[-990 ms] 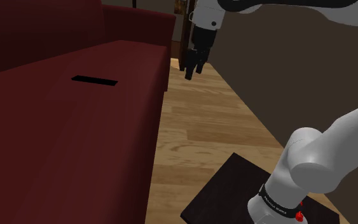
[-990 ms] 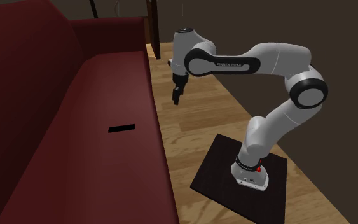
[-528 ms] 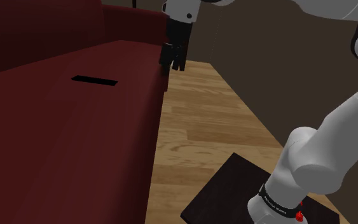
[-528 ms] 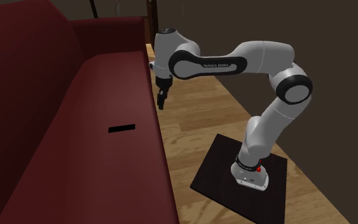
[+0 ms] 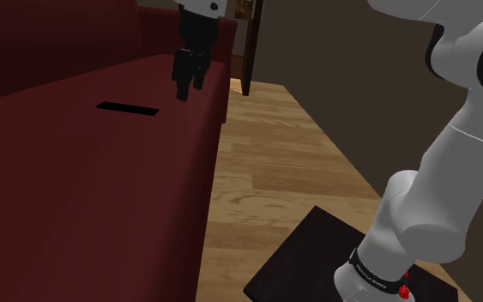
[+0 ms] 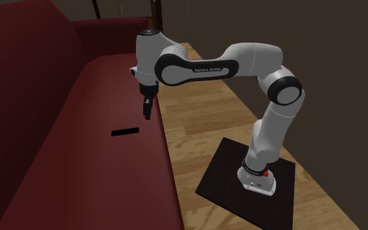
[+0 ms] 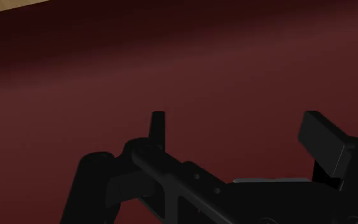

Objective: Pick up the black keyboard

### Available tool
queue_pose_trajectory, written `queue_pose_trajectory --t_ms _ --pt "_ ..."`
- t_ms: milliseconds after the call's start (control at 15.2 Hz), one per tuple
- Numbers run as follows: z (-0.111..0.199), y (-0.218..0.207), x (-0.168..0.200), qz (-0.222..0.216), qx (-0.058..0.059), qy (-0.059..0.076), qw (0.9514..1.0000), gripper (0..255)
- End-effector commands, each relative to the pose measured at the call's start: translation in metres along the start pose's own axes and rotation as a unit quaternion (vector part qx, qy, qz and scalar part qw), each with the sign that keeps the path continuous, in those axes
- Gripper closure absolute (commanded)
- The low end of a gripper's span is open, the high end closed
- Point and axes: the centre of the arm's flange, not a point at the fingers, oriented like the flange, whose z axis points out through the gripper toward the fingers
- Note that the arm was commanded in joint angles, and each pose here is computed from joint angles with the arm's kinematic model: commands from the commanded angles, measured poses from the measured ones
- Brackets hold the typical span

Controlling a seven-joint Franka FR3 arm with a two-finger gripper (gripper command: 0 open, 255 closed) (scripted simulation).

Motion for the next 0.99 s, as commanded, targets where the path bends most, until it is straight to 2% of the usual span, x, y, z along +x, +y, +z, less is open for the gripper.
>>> queue_pose_trajectory --t_ms 0,528,924 --pt "-0.006 -0.019 0.020 -0.021 0.003 0.004 0.9998 0" --pt "-0.018 -0.095 0.082 -0.104 0.014 0.021 0.9943 0" --pt "0.013 -0.097 0.077 -0.104 0.014 0.021 0.9943 0"
